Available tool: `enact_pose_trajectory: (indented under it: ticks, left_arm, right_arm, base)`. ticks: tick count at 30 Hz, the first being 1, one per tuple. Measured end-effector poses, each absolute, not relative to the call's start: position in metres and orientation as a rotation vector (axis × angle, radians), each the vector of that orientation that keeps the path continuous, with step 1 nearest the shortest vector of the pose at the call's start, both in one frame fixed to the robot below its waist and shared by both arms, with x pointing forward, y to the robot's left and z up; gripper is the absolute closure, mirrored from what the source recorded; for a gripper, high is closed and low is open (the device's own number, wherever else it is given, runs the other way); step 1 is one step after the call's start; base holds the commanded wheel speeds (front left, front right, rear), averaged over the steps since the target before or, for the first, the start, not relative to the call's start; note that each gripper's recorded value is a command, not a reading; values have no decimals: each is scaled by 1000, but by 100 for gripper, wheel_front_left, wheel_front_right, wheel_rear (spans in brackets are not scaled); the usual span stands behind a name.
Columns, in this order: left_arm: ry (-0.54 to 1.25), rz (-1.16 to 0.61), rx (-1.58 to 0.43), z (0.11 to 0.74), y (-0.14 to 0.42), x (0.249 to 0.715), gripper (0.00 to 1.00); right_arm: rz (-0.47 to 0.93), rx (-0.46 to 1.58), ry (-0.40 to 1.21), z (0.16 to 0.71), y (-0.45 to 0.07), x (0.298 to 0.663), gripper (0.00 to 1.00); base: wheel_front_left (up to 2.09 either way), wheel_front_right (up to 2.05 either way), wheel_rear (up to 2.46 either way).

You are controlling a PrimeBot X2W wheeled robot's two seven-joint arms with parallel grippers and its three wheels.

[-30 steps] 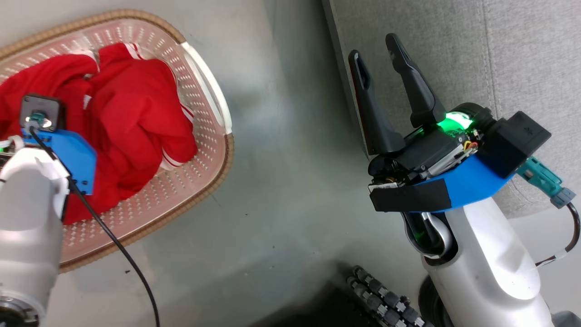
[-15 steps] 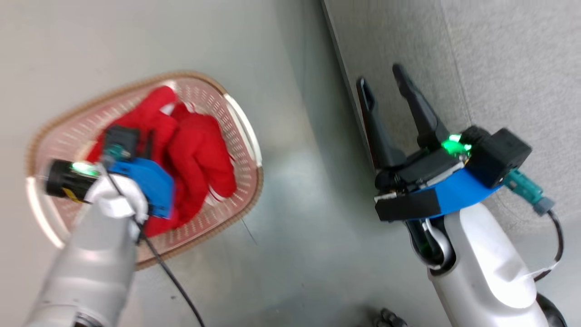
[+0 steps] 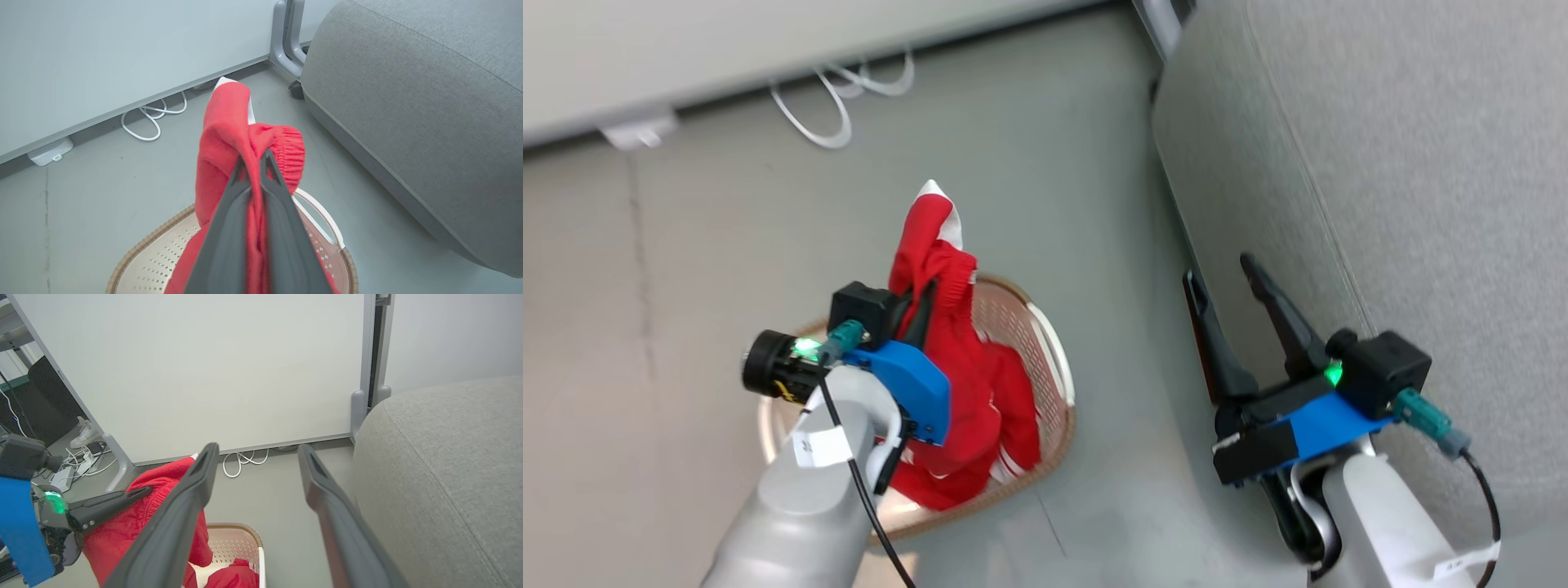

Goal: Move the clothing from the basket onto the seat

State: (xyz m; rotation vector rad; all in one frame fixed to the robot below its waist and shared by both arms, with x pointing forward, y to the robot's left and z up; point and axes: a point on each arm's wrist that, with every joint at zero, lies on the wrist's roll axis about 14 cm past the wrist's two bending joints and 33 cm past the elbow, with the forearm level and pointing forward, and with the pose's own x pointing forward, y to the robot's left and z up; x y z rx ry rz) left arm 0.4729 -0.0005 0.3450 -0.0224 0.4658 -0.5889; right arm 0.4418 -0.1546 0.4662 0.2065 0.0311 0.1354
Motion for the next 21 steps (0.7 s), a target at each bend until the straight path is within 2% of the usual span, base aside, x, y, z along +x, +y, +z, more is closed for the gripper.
enact_pose_trajectory:
  ticks: [14,21]
  left_arm:
    - [104,-656,-75,493,-18,452,100]
    - [-29,-707,-77,552,-30,448,100]
  right_arm:
    - [249,221,-19,496,-113,403,0]
    - [304,220,-39,507,-95,396,0]
  base:
    - [0,0,0]
    - [0,0,0]
